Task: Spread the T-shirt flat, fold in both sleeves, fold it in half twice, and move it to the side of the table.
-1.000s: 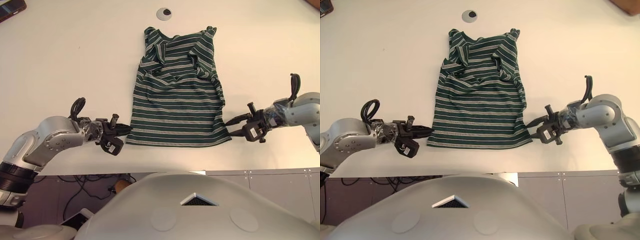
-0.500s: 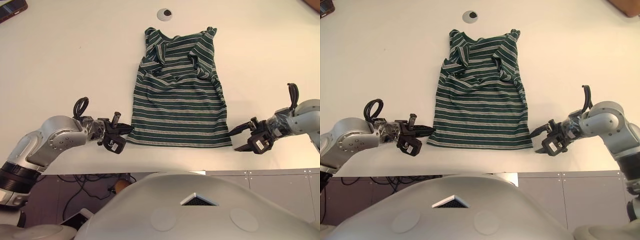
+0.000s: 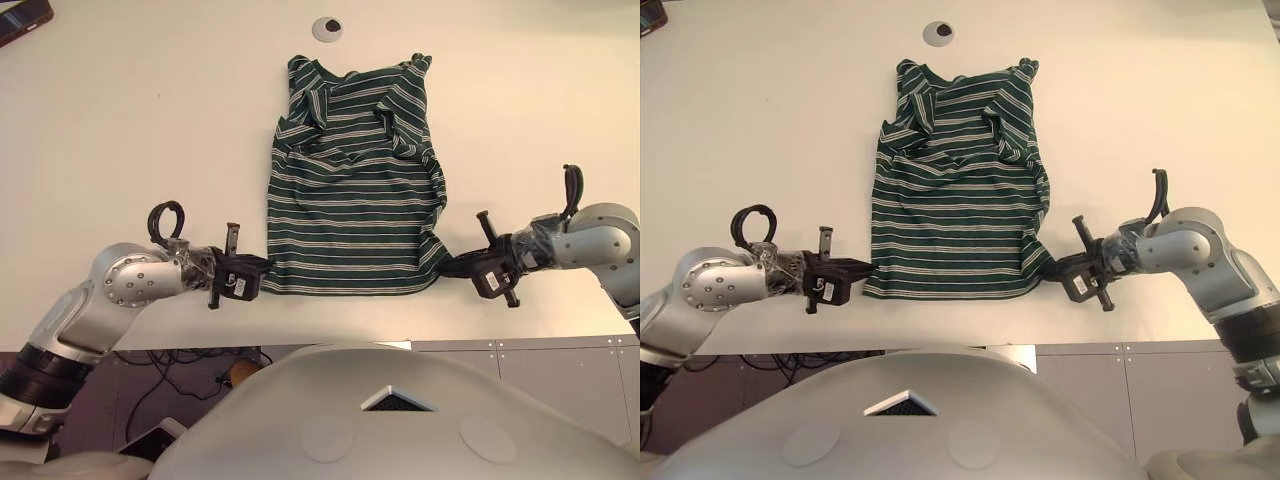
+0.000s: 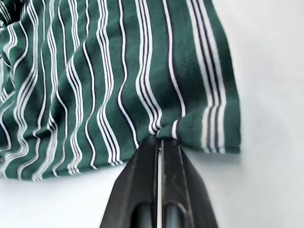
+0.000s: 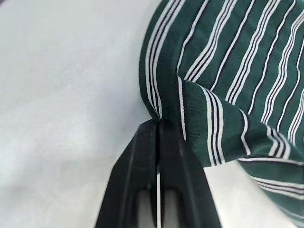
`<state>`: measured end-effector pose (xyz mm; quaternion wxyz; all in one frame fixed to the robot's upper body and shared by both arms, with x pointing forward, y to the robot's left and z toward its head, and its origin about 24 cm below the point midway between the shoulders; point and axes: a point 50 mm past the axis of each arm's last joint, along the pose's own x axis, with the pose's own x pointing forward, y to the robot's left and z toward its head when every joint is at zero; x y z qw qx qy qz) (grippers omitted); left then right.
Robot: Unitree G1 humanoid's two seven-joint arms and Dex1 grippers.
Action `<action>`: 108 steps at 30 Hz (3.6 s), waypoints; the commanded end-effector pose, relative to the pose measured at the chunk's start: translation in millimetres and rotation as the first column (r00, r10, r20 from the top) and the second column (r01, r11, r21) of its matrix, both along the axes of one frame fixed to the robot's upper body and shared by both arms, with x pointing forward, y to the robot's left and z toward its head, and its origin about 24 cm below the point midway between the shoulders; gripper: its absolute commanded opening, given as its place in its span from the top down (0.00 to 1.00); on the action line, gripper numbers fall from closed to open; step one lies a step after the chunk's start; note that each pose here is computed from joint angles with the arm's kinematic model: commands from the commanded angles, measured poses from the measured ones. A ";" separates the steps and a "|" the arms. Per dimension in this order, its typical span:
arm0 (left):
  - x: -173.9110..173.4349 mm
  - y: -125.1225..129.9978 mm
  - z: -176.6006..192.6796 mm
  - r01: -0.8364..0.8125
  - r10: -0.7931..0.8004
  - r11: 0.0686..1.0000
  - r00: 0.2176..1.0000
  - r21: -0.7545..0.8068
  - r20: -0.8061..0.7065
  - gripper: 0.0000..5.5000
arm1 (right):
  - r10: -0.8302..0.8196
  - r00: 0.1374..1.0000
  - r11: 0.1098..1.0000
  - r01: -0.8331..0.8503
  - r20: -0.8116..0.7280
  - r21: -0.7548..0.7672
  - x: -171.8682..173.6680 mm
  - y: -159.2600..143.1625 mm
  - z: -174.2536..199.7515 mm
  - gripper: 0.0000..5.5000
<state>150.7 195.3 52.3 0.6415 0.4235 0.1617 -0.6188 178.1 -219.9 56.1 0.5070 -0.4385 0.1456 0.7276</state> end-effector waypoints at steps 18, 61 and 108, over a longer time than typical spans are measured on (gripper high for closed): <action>87.0 -10.8 82.7 -0.531 0.437 0.647 0.846 -0.547 -0.305 1.00 | -0.490 0.728 0.732 0.642 -0.480 0.227 131.7 11.6 64.3 1.00; 131.7 -23.4 -40.0 -0.540 0.487 0.833 0.818 -0.119 -0.305 1.00 | -0.675 0.729 0.699 0.682 -0.115 0.215 171.6 56.3 -15.5 0.99; 106.0 8.7 -4.7 -0.507 0.502 0.856 0.862 -0.099 -0.069 1.00 | -0.545 0.838 0.828 0.543 -0.028 0.140 135.5 70.0 -41.8 0.99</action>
